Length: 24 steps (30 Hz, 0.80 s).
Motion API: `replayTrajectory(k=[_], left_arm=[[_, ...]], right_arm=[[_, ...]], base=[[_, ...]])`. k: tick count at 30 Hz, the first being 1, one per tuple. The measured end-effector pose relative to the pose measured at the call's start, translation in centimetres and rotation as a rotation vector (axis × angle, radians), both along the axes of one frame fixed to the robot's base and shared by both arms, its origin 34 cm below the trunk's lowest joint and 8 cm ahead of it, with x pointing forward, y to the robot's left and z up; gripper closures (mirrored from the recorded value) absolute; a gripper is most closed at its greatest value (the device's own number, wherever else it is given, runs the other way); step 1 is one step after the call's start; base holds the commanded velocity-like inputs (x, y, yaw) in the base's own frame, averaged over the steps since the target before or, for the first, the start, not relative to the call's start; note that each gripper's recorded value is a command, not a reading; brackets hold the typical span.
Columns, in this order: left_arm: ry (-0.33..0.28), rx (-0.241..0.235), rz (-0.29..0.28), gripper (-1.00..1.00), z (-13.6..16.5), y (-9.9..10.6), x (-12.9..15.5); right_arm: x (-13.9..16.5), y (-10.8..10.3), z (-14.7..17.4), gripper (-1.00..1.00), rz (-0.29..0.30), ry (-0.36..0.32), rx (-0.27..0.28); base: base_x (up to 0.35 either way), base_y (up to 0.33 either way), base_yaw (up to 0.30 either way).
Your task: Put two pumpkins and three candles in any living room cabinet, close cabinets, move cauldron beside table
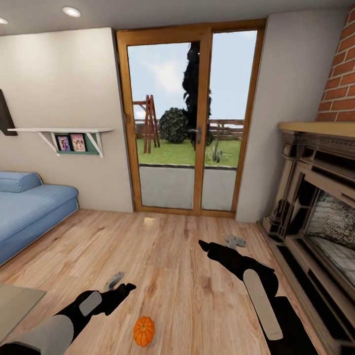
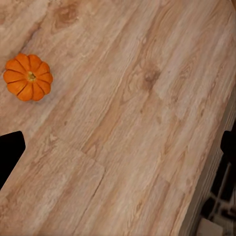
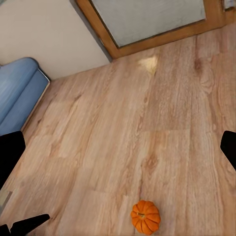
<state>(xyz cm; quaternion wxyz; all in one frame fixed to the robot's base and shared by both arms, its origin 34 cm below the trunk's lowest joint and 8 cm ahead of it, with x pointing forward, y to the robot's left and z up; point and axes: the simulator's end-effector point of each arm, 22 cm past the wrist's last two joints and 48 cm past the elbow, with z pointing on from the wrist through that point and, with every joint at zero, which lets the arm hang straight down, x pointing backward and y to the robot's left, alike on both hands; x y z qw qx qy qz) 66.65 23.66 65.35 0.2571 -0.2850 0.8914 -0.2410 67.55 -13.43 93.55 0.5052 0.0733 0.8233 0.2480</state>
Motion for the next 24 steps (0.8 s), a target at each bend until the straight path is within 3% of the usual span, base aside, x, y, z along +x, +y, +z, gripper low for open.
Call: replayTrajectory(k=[4, 24], left_arm=[[-0.004, -0.062, 0.067, -1.0, 0.4, 0.1, 0.5], [-0.021, -0.083, 0.089, -1.0, -1.6, 0.2, 0.7]], right_arm=[[0.0, 0.0, -0.1, -1.0, 0.001, 0.004, 0.0], [-0.2, 0.3, -2.6, -1.0, 0.006, 0.004, -0.002]], base=[[0.016, -0.008, 0.0], [0.001, 0.0, 0.0]])
